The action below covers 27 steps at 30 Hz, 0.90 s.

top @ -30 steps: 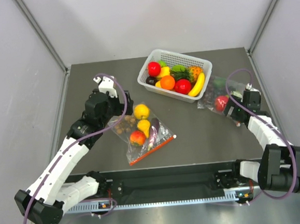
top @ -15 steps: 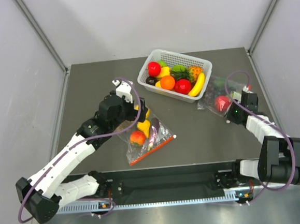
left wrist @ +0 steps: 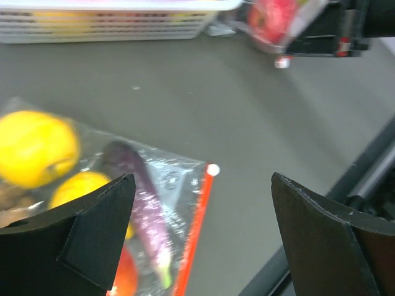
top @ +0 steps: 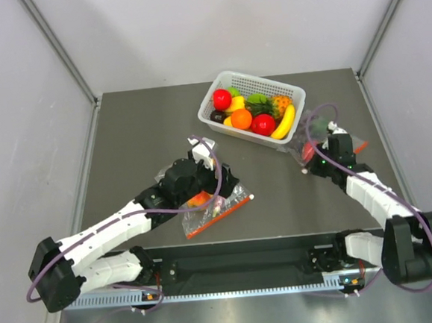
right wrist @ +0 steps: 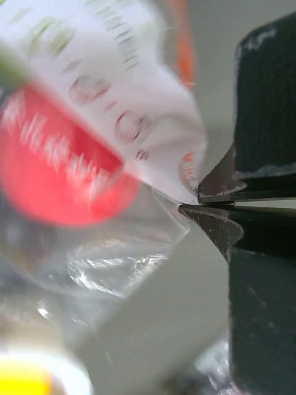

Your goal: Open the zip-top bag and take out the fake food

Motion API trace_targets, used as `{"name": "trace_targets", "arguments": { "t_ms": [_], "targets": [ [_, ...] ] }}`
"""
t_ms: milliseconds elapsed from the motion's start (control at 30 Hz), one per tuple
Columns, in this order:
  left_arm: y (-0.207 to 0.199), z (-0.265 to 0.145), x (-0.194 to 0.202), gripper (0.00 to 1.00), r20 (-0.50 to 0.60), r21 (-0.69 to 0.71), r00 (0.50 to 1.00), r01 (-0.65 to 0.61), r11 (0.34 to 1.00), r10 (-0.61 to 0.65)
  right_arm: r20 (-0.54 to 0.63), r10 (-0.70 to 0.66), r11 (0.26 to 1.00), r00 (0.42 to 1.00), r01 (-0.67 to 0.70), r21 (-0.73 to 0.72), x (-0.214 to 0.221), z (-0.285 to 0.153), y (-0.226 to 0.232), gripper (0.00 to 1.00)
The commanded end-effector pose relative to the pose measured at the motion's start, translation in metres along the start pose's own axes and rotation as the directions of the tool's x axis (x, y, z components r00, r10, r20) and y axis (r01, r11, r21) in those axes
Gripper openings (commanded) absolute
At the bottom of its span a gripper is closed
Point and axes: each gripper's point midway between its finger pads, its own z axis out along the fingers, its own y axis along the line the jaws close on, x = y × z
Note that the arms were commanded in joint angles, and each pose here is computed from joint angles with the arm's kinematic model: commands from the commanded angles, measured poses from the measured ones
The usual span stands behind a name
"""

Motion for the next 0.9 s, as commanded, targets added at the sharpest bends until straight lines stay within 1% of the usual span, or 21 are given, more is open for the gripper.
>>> {"name": "trace_targets", "arguments": {
  "t_ms": [0,33,100,167,200,233,300,400,500,600,733,867],
  "targets": [
    [-0.04,0.004,-0.032,0.96,0.156,0.175,0.986,0.034,0.984,-0.062,0.066,0.001,0.989,0.998,0.008,-0.146,-0.01,-0.018,0.059,0.0],
    [-0.049,0.006,-0.022,0.96,0.131,0.224,0.989,0.038,0.974,-0.068,0.073,0.015,0.985,0.997,-0.002,-0.17,-0.011,-0.021,0.069,0.0],
    [-0.06,0.007,-0.024,0.96,0.153,0.282,0.984,0.041,0.959,-0.087,0.068,-0.01,0.973,0.998,0.026,-0.229,-0.005,-0.026,0.094,0.0],
    [-0.066,0.011,-0.009,0.96,0.125,0.319,0.986,0.065,0.946,-0.11,0.057,-0.019,0.966,0.998,0.033,-0.257,-0.003,-0.026,0.111,0.0],
    [-0.07,0.011,-0.015,0.97,0.154,0.34,0.98,0.067,0.938,-0.125,0.053,-0.036,0.957,0.998,0.05,-0.286,0.0,-0.028,0.124,0.0],
    [-0.069,0.014,-0.004,0.97,0.131,0.343,0.982,0.084,0.936,-0.136,0.033,-0.035,0.954,0.999,0.044,-0.296,0.005,-0.025,0.13,0.0],
    [-0.071,0.017,-0.002,0.97,0.136,0.354,0.98,0.089,0.931,-0.145,0.019,-0.053,0.935,0.998,0.056,-0.349,0.013,-0.027,0.149,0.0],
    [-0.068,0.025,0.013,0.97,0.102,0.338,0.985,0.097,0.936,-0.139,-0.029,-0.077,0.905,0.997,0.057,-0.422,0.032,-0.03,0.176,0.0],
    [-0.066,0.029,0.02,0.97,0.097,0.334,0.986,0.096,0.938,-0.136,-0.041,-0.104,0.867,0.994,0.07,-0.494,0.041,-0.035,0.204,0.0],
    [-0.063,0.035,0.027,0.97,0.089,0.322,0.988,0.092,0.942,-0.127,-0.057,-0.115,0.836,0.992,0.066,-0.544,0.049,-0.041,0.221,0.0],
    [-0.058,0.039,0.035,0.97,0.079,0.302,0.991,0.077,0.95,-0.106,-0.067,-0.128,0.807,0.99,0.065,-0.587,0.052,-0.053,0.232,0.0],
    [-0.053,0.043,0.041,0.94,0.074,0.279,0.994,0.06,0.958,-0.084,-0.07,-0.144,0.785,0.987,0.07,-0.616,0.054,-0.063,0.237,0.0]
  ]
}}
